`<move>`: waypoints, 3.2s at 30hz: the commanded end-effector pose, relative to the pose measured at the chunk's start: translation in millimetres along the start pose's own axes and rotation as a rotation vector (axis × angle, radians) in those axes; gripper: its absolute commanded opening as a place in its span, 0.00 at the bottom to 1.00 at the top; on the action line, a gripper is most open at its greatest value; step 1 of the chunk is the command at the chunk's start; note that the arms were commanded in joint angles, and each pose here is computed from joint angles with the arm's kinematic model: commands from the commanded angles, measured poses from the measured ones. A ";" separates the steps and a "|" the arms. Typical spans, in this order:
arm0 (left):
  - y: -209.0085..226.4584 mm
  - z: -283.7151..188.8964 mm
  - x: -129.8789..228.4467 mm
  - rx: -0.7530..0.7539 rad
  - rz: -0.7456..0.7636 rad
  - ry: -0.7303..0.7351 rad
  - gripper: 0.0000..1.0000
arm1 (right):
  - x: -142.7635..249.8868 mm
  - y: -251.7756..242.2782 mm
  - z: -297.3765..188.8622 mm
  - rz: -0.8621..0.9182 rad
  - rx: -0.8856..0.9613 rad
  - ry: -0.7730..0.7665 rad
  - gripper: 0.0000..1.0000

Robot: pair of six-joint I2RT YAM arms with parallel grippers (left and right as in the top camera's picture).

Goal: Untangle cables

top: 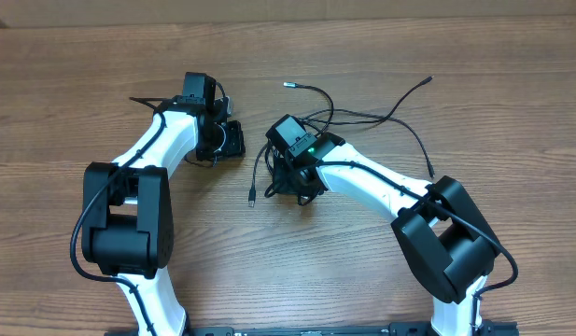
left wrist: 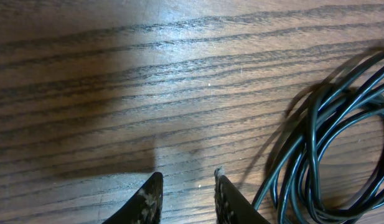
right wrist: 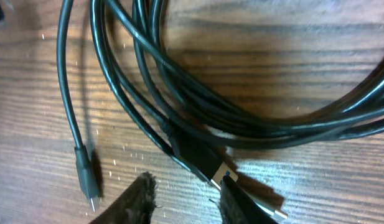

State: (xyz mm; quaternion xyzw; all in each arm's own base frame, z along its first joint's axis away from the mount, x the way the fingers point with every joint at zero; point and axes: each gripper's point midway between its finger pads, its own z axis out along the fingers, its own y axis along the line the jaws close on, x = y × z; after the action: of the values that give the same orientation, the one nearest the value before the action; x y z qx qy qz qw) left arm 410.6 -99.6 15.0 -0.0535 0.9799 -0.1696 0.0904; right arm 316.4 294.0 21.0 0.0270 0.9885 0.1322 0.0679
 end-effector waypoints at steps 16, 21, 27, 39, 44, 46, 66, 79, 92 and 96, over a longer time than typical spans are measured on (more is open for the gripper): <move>2.6 0.2 -6.3 -0.005 -0.015 -0.010 0.30 | -0.1 -8.7 13.7 -0.009 0.013 -0.028 0.38; -3.8 0.1 -4.6 0.032 -0.014 0.000 0.34 | 9.6 10.7 16.5 -0.016 -0.104 0.027 0.39; -4.2 0.1 -4.4 0.034 -0.014 0.001 0.37 | 8.5 26.4 14.3 -0.027 -0.181 0.035 0.40; -18.1 -1.0 3.4 0.117 -0.005 0.040 0.46 | 5.2 37.5 12.0 -0.036 -0.234 0.027 0.42; -16.8 -0.8 9.3 0.108 -0.012 0.062 0.47 | 5.5 45.7 9.9 -0.039 -0.275 0.035 0.45; -15.9 -0.2 10.3 0.096 -0.011 0.064 0.49 | 5.6 48.0 9.2 -0.038 -0.287 0.037 0.46; -30.5 10.5 21.7 0.008 0.055 0.073 0.55 | -12.6 42.5 -16.8 -0.018 -0.443 0.103 0.60; -35.8 36.8 39.4 -0.065 0.081 0.124 0.48 | -56.1 1.8 -11.7 0.062 -0.330 -0.036 0.67; -9.4 26.4 29.9 -0.239 0.078 0.093 0.45 | -52.9 -21.5 6.2 0.091 -0.214 -0.035 0.67; -12.8 27.9 27.3 -0.223 0.063 0.081 0.47 | -52.9 -21.5 6.2 0.091 -0.214 -0.035 0.67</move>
State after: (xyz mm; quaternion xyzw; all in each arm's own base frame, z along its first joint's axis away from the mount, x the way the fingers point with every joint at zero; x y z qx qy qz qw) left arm 388.8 -132.4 4.0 -0.0108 0.9944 -0.0900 0.0547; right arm 371.2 273.4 25.8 0.0672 0.9621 0.2508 0.0840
